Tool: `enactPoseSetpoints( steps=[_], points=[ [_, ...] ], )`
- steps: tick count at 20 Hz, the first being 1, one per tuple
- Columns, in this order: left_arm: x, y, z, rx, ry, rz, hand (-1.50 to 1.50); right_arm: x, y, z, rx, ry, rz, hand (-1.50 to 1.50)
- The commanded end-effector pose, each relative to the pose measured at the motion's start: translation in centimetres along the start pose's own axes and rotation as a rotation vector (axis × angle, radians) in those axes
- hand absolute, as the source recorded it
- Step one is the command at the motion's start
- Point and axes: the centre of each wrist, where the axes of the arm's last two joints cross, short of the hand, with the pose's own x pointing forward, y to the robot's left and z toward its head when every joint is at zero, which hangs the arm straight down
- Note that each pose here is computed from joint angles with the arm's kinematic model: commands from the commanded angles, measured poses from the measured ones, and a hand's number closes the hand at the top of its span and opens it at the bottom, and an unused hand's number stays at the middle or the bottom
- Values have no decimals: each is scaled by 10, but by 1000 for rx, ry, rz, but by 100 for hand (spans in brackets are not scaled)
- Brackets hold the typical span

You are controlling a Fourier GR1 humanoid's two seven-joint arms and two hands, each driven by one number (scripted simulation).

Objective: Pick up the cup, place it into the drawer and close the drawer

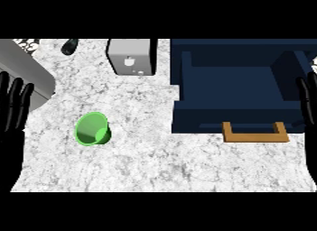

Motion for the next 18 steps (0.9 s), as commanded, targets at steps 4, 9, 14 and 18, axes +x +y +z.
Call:
enactPoseSetpoints(
  steps=[4,9,14,18],
  points=[
    [-18,-21,-5,343,10,-226,-150,-1,6,1,68,37,-22,-150],
    [-40,-57,-17,604,68,-152,-150,-9,11,1,136,120,-150,-150],
    [-45,-108,-31,641,53,-138,-150,-1,8,2,138,125,-142,-150],
    [-36,-100,-61,647,48,-121,-150,-7,7,-5,118,143,-142,-150]
  ],
)
